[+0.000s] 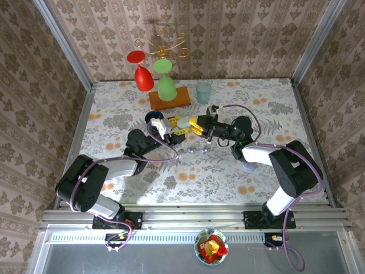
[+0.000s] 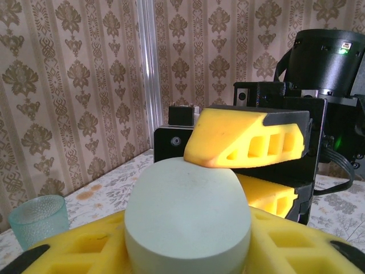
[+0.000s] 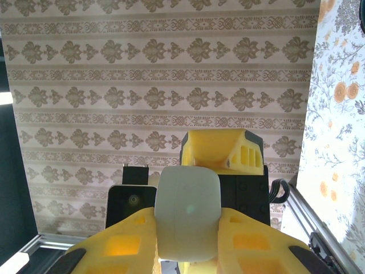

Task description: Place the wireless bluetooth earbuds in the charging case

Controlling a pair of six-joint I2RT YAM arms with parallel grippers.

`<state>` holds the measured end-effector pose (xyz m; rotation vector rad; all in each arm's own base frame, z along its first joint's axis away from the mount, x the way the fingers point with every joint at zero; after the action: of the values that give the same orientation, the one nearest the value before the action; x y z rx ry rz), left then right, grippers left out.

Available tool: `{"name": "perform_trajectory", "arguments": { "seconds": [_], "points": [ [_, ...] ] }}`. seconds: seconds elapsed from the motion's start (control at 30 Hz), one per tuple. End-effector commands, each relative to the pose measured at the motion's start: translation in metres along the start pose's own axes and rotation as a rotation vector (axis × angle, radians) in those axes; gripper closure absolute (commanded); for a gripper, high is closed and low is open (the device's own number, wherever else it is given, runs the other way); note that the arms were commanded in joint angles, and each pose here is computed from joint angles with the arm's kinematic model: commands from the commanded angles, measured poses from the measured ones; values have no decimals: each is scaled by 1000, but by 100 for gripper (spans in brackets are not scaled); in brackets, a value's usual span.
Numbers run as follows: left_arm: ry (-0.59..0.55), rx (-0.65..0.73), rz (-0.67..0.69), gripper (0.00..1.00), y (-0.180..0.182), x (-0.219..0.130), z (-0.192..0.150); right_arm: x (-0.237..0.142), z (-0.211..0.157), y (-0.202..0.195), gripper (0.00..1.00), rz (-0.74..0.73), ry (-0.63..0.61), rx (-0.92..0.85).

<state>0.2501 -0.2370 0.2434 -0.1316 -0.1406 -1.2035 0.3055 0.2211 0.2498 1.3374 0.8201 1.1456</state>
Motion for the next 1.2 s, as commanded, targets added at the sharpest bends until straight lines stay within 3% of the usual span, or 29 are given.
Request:
{"name": "perform_trajectory", "arguments": {
  "seconds": [0.0,0.6,1.0,1.03,1.17],
  "points": [
    [-40,33,-36,45,-2,5,11,3,1,12,78,42,1,-57],
    [-33,29,-39,47,-3,5,8,3,0,17,78,50,1,-66],
    [-38,31,-50,62,-5,7,10,2,-1,21,78,56,2,-76],
    [-36,27,-50,62,-5,7,10,2,-2,21,76,58,1,-81],
    [-32,18,-82,62,-7,7,11,-5,-1,24,49,37,-26,-133]
  ]
}}
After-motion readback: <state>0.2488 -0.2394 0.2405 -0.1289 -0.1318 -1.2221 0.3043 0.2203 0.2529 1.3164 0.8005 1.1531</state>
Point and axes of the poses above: each hand's point on the last joint's axis, 136 mm out from that joint toward the fingers, its own x axis out along the fingers, its own y axis along the line the jaws close on, z = x × y, the point moved 7 cm from there along -x, back along the fingers, and after that the axes turned 5 degrees about -x, right-handed, at the moved point
